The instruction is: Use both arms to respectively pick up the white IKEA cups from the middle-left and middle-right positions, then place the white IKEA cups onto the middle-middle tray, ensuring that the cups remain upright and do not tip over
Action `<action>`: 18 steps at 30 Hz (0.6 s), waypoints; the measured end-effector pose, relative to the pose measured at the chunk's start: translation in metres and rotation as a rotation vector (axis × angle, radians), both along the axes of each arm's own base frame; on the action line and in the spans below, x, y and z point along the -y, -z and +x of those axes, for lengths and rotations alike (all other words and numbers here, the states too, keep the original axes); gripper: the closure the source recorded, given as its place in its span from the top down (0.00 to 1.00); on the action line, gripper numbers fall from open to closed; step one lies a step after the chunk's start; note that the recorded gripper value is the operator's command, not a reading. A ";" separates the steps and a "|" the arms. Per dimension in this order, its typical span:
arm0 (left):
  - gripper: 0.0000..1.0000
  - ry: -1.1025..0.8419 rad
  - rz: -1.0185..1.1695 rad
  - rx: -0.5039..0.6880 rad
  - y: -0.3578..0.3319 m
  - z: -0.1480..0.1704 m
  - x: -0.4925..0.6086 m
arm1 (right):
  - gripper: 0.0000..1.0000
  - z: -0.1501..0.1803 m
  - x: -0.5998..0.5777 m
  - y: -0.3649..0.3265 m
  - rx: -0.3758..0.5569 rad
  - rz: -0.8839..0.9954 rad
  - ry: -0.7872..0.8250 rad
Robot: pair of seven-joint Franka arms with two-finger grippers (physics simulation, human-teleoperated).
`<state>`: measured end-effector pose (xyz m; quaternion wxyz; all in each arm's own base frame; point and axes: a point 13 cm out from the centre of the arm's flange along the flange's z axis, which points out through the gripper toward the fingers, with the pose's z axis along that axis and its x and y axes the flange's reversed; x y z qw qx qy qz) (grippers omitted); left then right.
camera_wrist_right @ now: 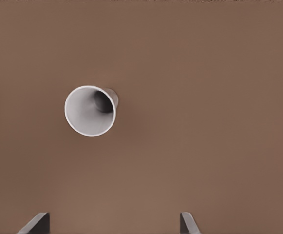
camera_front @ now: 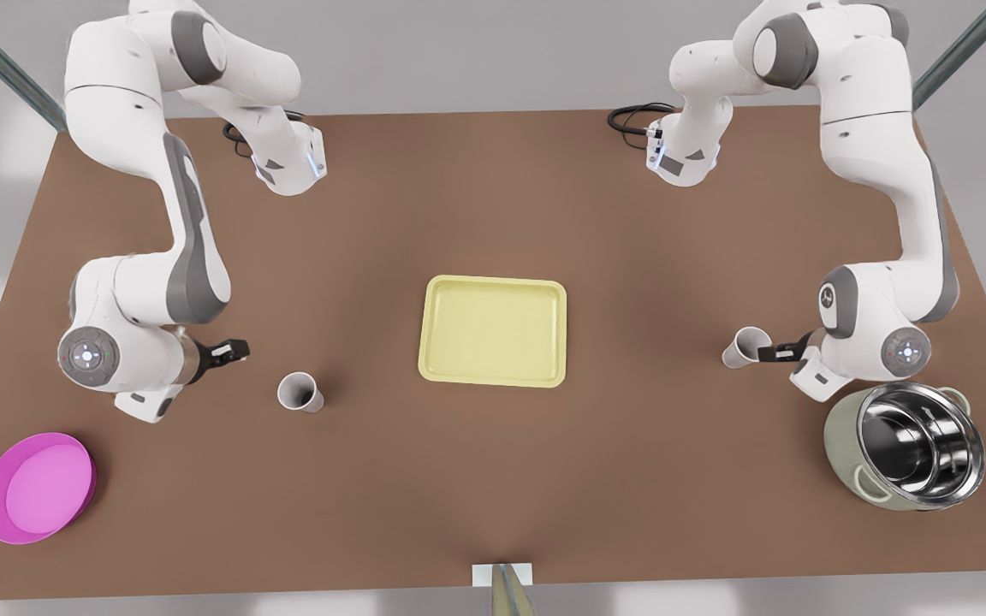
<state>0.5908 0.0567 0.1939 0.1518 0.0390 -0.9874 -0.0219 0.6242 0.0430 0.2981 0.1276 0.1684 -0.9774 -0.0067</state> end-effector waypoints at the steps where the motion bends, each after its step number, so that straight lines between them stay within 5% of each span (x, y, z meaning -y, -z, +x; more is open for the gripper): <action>1: 1.00 0.000 0.001 0.005 0.008 -0.002 -0.001 | 1.00 0.005 -0.006 0.013 0.004 0.001 -0.003; 8: 1.00 -0.020 -0.002 -0.026 0.060 -0.041 -0.014 | 1.00 0.015 -0.027 0.080 0.046 0.007 0.003; 15: 1.00 -0.023 -0.003 -0.030 0.069 -0.045 -0.017 | 1.00 0.021 -0.028 0.139 0.084 0.017 0.033; 18: 0.74 -0.033 -0.010 -0.045 0.082 -0.048 -0.016 | 1.00 0.025 -0.028 0.155 0.097 0.021 0.045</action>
